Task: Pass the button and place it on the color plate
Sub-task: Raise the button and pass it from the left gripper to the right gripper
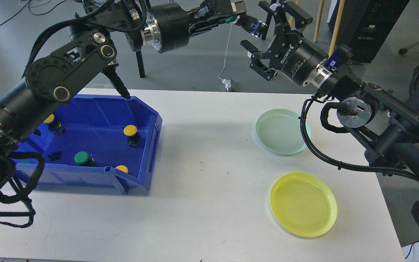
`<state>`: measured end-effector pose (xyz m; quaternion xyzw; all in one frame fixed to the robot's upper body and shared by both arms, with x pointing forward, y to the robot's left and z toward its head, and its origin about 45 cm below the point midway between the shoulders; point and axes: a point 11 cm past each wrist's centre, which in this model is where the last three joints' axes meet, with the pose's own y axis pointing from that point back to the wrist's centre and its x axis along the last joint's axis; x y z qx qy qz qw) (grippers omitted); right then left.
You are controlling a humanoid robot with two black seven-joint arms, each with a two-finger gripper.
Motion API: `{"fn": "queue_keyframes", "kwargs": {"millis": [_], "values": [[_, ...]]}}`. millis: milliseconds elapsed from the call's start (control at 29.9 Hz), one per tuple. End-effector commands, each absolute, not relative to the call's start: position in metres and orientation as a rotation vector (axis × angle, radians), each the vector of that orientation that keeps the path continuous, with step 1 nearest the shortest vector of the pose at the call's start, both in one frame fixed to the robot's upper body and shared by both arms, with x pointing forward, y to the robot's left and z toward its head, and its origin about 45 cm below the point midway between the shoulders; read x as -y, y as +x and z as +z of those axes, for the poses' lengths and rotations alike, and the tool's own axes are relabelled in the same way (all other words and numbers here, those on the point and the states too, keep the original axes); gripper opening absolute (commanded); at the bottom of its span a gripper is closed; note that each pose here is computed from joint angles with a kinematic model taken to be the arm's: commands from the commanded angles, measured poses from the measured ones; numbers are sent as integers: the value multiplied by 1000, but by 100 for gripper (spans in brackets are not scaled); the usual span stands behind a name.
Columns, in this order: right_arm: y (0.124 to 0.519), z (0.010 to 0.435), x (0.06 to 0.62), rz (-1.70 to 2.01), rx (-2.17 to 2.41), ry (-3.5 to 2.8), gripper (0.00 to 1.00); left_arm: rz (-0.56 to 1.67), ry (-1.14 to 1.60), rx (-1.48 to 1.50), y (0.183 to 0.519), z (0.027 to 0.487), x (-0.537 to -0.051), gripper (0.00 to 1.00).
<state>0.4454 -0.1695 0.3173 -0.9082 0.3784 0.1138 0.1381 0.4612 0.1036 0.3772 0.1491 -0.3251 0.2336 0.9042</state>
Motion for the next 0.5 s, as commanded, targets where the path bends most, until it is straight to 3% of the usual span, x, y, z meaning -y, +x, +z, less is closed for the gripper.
{"fn": "queue_keyframes", "kwargs": {"millis": [0, 100, 368, 468], "values": [[445, 317, 169, 328, -1090, -2626, 79, 483, 307, 670, 461, 377, -104, 16], [444, 316, 164, 336, -1078, -2626, 77, 484, 308, 669, 461, 377, -104, 16], [444, 314, 163, 337, -1070, -2638, 50, 491, 300, 669, 462, 378, -102, 16], [444, 314, 163, 339, -1072, -2640, 45, 498, 286, 655, 462, 378, -102, 16]]}}
